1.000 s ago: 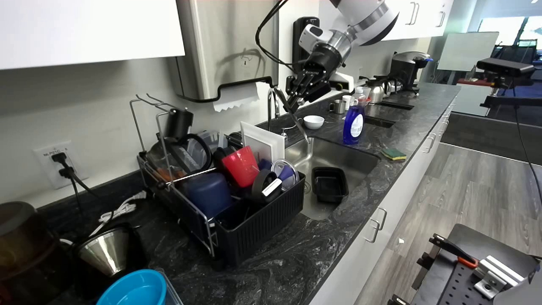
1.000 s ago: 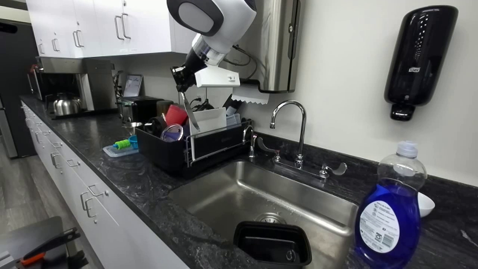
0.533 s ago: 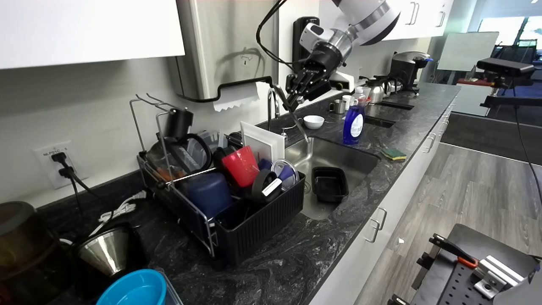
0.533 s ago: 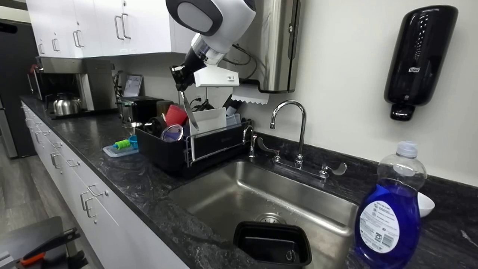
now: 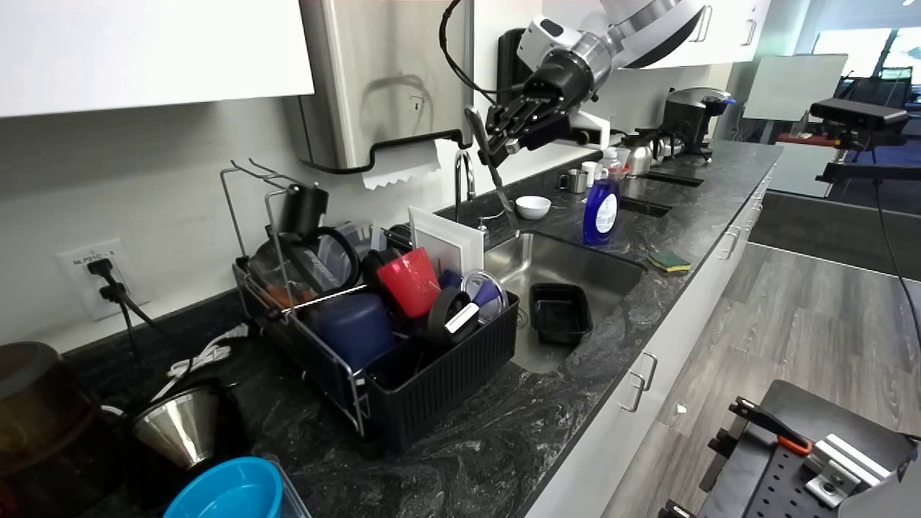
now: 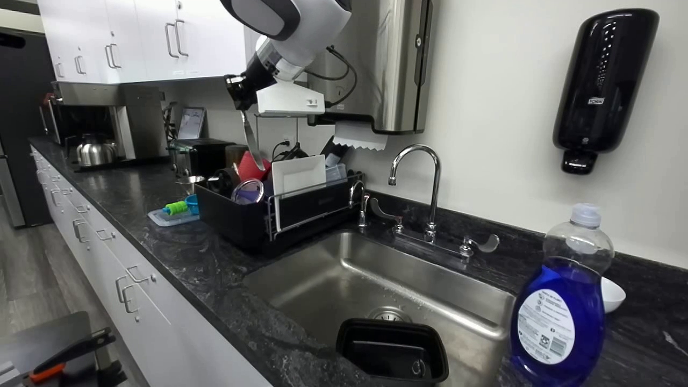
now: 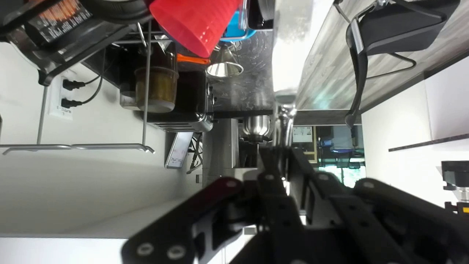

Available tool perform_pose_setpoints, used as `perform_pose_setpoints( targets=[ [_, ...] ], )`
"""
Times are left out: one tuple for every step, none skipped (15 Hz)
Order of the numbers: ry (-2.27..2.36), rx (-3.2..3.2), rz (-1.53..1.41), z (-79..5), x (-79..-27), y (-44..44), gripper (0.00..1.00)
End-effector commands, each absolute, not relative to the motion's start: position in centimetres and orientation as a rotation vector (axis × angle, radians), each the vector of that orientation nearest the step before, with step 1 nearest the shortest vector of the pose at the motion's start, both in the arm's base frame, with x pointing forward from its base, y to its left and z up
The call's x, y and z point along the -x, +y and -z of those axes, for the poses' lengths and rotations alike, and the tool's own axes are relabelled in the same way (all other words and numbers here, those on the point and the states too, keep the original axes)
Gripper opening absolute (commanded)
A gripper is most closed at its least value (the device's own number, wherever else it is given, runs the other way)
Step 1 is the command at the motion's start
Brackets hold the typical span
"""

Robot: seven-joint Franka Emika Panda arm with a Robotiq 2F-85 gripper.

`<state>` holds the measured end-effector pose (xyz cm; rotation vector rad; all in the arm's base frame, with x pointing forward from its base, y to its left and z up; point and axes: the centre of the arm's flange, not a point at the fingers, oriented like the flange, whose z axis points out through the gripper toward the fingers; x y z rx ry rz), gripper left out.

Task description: Pick the knife in the sink and put it in the rack

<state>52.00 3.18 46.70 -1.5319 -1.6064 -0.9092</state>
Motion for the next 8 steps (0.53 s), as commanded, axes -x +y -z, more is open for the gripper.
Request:
perform_pose_setpoints(
  targets=[
    [-1.597, 1.465, 0.957, -46.4, -50.1, 4.4, 0.04],
    [-1.593, 1.455, 0.959, -46.3, -49.9, 4.8, 0.04],
    [-1.586, 1.446, 0.964, -46.0, -49.8, 5.3, 0.04],
    [-1.579, 1.436, 0.967, -45.7, -49.7, 5.6, 0.04],
    [-1.577, 1.428, 0.968, -45.4, -49.7, 6.0, 0.04],
    [-1.573, 1.42, 0.971, -45.1, -49.6, 6.3, 0.04],
    [-1.568, 1.412, 0.975, -44.8, -49.6, 6.5, 0.04],
    [-1.567, 1.406, 0.976, -44.6, -49.5, 6.6, 0.04]
  ],
)
